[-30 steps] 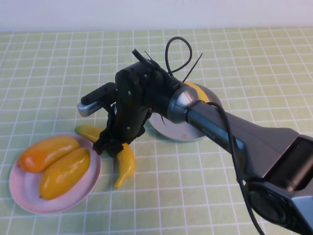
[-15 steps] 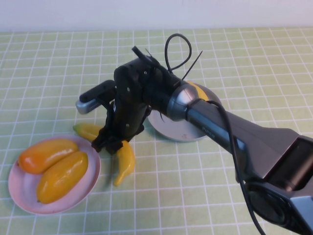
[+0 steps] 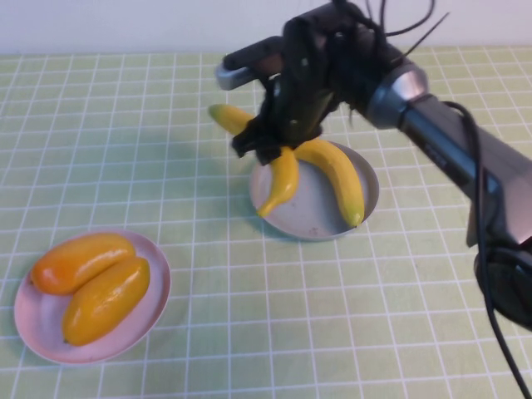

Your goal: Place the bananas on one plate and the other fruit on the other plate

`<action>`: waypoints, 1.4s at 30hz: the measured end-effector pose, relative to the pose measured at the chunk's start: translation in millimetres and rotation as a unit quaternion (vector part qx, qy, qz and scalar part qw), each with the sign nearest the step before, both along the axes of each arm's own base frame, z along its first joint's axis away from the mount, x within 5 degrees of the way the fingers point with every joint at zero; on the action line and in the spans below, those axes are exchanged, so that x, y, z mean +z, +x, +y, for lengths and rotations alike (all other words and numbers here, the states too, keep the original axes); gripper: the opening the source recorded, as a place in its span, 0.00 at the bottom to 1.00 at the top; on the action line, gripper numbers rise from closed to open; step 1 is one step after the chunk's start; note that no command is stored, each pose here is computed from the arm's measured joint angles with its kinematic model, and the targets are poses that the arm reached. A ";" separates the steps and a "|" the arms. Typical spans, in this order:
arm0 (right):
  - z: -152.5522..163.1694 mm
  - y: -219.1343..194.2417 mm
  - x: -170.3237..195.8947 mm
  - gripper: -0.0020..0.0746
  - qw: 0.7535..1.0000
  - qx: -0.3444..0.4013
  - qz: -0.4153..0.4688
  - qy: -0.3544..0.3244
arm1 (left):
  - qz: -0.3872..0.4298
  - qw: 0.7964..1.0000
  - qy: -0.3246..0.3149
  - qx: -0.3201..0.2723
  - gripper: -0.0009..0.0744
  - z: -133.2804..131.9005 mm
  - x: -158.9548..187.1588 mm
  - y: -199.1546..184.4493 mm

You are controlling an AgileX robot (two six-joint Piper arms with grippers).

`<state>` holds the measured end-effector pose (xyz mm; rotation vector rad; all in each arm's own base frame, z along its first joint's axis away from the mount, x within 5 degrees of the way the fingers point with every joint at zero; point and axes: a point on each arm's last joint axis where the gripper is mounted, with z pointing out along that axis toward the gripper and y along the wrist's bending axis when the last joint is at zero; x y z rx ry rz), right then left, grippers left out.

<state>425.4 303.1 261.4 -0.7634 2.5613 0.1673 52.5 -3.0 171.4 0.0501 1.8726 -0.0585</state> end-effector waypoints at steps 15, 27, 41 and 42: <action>-45.6 20.1 -48.7 0.44 0.996 -0.013 0.056 -0.073 | 0.000 1.000 0.000 0.000 0.01 0.0 0.0 0.0; -48.7 15.8 -27.2 0.70 0.997 -0.013 0.042 -0.059 | 0.000 1.000 0.000 0.000 0.01 0.0 0.0 0.0; -77.5 -96.4 110.2 0.06 0.999 0.018 -0.024 -0.011 | 0.000 1.000 0.000 0.000 0.01 0.0 0.0 0.0; -85.9 -108.3 112.5 0.05 1.000 0.018 -0.019 -0.015 | 0.000 1.000 0.000 0.000 0.01 0.0 0.0 0.0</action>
